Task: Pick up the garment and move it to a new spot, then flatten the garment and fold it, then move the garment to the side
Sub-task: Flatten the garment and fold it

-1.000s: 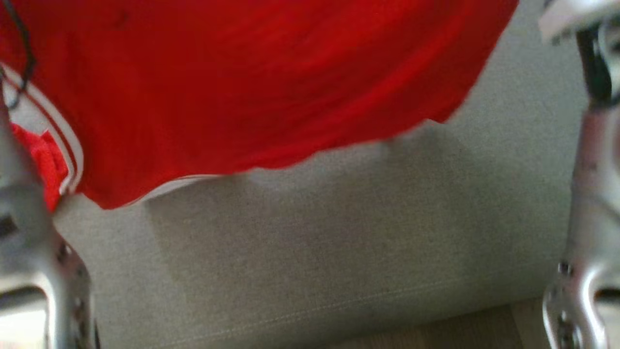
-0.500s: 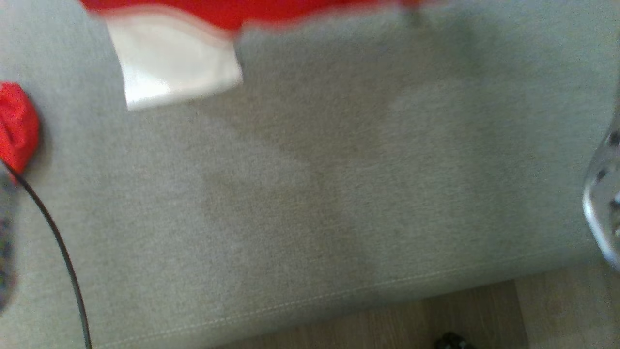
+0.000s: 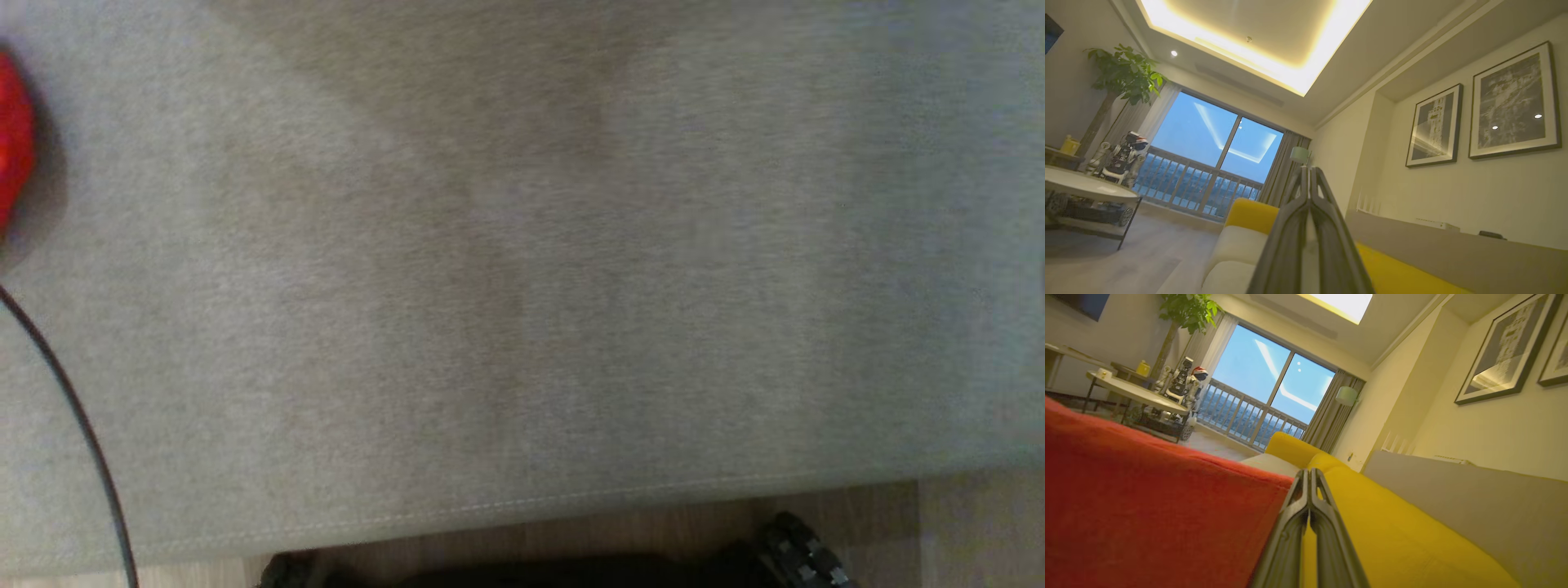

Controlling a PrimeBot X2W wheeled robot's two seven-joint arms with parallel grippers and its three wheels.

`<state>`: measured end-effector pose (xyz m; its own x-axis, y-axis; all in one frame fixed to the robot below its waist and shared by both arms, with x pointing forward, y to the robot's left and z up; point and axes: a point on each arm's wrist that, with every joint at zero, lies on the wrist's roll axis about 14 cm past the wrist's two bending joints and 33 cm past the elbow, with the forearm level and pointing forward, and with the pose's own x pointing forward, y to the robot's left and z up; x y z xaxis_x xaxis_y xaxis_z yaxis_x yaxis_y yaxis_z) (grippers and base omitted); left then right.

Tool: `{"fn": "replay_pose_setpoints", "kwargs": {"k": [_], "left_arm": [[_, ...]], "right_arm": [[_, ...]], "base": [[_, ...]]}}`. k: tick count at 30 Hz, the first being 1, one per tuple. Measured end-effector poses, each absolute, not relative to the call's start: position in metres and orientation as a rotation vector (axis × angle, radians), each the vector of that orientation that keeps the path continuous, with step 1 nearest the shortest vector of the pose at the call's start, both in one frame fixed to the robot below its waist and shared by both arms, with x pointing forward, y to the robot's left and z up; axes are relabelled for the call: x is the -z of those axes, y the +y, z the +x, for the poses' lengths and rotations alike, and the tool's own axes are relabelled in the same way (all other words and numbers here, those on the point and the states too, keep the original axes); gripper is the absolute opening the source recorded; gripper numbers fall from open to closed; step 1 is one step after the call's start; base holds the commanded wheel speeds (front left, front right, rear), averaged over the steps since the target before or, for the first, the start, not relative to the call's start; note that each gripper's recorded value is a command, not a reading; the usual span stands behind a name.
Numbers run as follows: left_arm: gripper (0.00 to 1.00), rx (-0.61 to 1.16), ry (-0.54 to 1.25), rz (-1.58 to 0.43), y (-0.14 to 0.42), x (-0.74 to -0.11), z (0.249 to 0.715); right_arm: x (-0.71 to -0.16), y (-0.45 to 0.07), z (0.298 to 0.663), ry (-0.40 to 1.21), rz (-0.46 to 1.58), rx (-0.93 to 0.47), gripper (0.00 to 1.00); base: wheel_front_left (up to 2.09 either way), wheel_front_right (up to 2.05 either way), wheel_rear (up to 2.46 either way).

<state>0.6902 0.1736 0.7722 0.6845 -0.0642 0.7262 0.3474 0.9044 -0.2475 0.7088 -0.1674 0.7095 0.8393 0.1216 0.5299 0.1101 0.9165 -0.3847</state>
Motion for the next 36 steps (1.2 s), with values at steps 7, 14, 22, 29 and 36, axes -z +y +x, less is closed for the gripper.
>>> {"fn": "replay_pose_setpoints", "kwargs": {"k": [7,14,22,29,36], "left_arm": [[0.00,0.227,-0.326,-0.526,0.161,-0.579,0.679],[0.00,0.179,-0.168,-0.624,0.186,-0.541,0.612],[0.00,0.117,-0.063,-0.726,0.191,-0.515,0.523],[0.00,0.061,0.053,-0.771,0.185,-0.496,0.459],[0.00,-0.055,0.166,-0.825,0.189,-0.472,0.392]], "right_arm": [[-0.565,-0.179,0.711,-0.251,-0.326,-0.025,0.00],[-0.523,-0.189,0.666,-0.071,-0.224,-0.020,0.00],[-0.507,-0.188,0.604,0.034,-0.135,-0.042,0.00],[-0.487,-0.205,0.551,0.130,-0.127,-0.005,0.00],[-0.463,-0.223,0.485,0.231,-0.111,0.043,0.00]], "base": [[0.00,0.00,0.00],[0.00,0.00,0.00],[0.00,0.00,0.00],[0.00,0.00,0.00],[0.00,0.00,0.00]]}}
